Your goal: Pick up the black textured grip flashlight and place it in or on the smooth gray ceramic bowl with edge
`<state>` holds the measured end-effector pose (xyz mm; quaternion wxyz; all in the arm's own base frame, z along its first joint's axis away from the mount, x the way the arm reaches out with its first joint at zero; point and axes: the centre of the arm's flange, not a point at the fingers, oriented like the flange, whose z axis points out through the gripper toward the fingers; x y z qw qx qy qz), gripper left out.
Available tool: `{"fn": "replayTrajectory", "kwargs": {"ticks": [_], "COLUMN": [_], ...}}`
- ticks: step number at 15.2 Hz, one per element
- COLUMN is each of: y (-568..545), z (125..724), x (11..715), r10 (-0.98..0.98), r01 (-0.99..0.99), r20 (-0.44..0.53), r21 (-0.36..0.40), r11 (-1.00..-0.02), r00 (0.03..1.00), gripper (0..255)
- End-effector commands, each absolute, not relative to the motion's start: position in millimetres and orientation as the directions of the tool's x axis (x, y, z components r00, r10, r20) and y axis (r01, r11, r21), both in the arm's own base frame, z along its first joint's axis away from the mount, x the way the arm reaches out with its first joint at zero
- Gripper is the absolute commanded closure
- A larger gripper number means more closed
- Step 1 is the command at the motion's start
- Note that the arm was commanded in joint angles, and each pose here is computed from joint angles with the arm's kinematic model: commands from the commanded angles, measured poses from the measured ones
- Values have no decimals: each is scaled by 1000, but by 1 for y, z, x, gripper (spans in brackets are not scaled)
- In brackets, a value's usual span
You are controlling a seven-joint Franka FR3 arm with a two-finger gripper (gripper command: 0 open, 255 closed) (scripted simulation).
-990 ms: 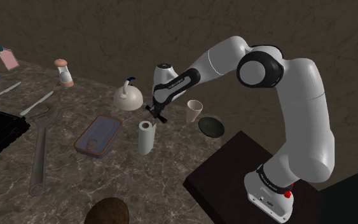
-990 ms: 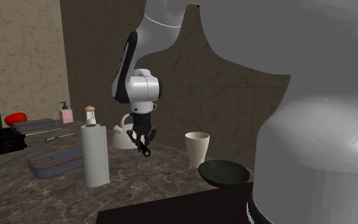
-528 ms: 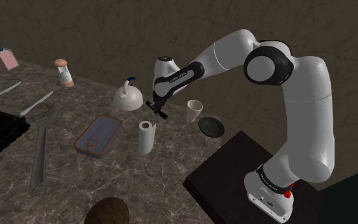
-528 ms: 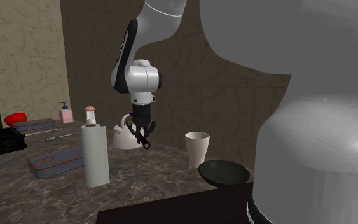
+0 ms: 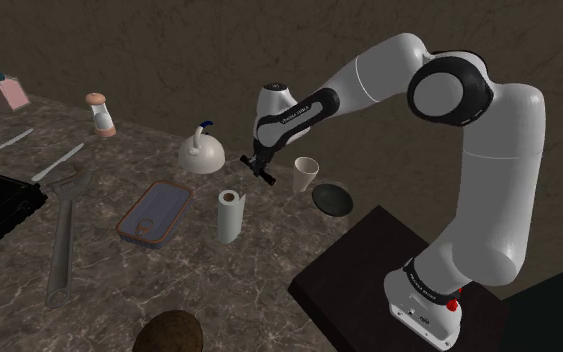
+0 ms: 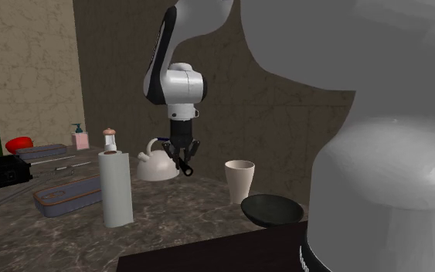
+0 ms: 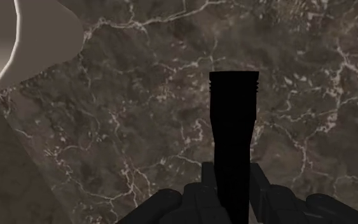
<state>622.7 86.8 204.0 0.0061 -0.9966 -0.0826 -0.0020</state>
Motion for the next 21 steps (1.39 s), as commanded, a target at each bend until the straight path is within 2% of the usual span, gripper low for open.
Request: {"fn": "replayTrajectory", "kwargs": {"ticks": [1,21], "y": [71,-112], "z": [203,200], "x": [605,415], "r10": [165,165], "r01": [165,165], "r20": [5,5], "r21": [-12,-12], "r11": [-986,-986], "r00": [986,986], "gripper": [255,255]}}
